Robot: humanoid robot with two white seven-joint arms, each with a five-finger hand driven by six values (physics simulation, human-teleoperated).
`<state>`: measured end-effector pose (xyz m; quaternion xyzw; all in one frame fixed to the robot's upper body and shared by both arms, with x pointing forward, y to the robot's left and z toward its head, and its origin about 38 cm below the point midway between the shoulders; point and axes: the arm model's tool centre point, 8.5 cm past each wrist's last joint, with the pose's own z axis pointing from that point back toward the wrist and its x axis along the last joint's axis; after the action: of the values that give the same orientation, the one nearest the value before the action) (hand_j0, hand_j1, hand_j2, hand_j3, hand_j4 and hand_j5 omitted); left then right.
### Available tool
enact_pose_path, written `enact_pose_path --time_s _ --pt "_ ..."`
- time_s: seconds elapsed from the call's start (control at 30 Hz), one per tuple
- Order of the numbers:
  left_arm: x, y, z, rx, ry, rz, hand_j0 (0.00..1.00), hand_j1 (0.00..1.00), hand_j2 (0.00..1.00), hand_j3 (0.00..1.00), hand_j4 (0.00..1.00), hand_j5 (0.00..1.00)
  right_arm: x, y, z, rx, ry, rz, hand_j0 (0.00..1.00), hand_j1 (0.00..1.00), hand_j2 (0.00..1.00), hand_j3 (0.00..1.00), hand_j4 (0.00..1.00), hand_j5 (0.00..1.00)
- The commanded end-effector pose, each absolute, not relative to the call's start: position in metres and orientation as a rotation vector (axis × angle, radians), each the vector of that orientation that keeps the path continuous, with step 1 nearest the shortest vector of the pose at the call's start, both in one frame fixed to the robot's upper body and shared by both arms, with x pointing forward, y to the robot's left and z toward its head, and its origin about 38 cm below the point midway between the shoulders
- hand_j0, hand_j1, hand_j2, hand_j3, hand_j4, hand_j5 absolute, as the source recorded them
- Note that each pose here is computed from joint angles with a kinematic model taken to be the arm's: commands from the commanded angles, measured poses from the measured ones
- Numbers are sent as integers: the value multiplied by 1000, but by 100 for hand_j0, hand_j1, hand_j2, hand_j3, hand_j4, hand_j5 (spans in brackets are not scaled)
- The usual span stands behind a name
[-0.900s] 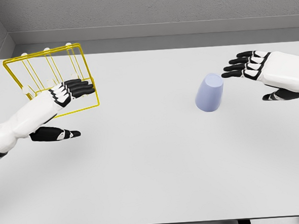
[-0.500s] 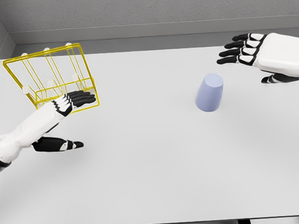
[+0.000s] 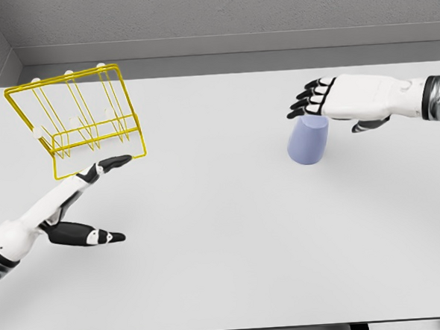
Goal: Place the cup on the cup holder with both arms
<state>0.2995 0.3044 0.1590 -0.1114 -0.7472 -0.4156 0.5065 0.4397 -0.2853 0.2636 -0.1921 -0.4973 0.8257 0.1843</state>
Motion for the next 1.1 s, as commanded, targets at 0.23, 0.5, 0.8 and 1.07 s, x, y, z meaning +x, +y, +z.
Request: enact_pose_path --time_s 0.23,0.5,0.8,1.07 --pt "311 258 150 -420 -1832 -837 100 100 100 100 100 100 459 -275 237 -528 -1344 2327 100 100 100 100 100 100" --pt "324 253 136 -397 -1659 -791 100 100 100 100 100 100 467 -271 225 -522 -1317 2323 100 100 100 100 100 100" --pt "323 256 111 -349 -1482 -780 100 100 100 100 100 100 473 -265 208 -496 -1287 2325 100 100 100 100 100 100" --pt "337 260 119 -369 -1466 -695 100 100 100 100 100 100 473 -264 207 -497 -1284 2329 92 92 92 92 92 92"
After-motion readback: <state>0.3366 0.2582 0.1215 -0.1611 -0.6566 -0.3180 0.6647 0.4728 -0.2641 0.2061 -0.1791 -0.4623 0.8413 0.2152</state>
